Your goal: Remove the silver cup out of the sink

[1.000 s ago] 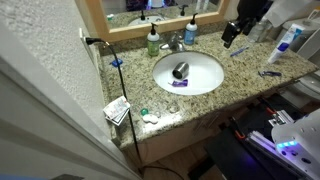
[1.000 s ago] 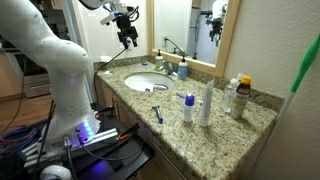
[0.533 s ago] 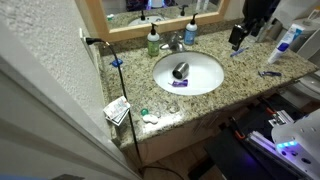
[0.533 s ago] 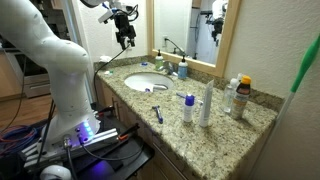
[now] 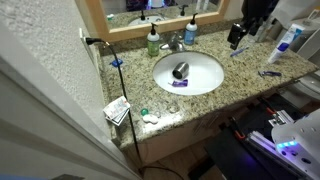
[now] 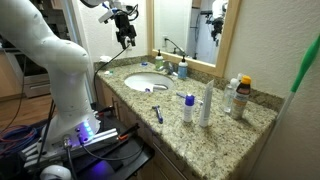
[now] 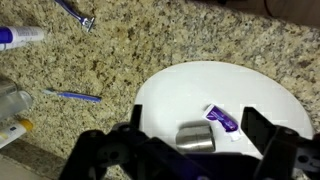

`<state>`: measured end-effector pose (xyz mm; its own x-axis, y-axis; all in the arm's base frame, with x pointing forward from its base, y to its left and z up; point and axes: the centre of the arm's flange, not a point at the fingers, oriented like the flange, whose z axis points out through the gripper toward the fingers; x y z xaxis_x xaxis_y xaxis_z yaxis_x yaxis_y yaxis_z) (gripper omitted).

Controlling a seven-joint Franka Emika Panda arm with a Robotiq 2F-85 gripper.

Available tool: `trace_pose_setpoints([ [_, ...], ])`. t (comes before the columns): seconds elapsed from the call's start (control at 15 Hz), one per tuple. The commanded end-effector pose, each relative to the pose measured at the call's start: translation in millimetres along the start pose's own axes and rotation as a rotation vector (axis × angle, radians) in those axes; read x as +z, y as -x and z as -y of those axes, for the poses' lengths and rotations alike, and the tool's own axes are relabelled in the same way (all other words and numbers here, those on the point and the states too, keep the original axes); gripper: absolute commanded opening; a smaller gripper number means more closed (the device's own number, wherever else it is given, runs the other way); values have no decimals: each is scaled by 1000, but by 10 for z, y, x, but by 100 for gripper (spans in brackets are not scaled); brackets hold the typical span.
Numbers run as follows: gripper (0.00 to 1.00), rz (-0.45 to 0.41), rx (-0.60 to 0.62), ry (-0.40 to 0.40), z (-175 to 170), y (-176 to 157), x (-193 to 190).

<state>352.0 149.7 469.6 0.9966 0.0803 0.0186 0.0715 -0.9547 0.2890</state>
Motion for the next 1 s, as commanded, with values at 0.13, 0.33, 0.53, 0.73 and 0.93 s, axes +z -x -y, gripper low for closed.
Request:
trace_pose_setpoints([
  [0.13,100,-1,0,0,0,-1,-1],
  [0.33,100,-72,48,77,56,23,175],
  [0.53,100,-208,48,209,348,-195,623],
  [0.73,100,-268,160,239,613,-375,983],
  [0.93,100,-254,111,219,534,-153,801],
])
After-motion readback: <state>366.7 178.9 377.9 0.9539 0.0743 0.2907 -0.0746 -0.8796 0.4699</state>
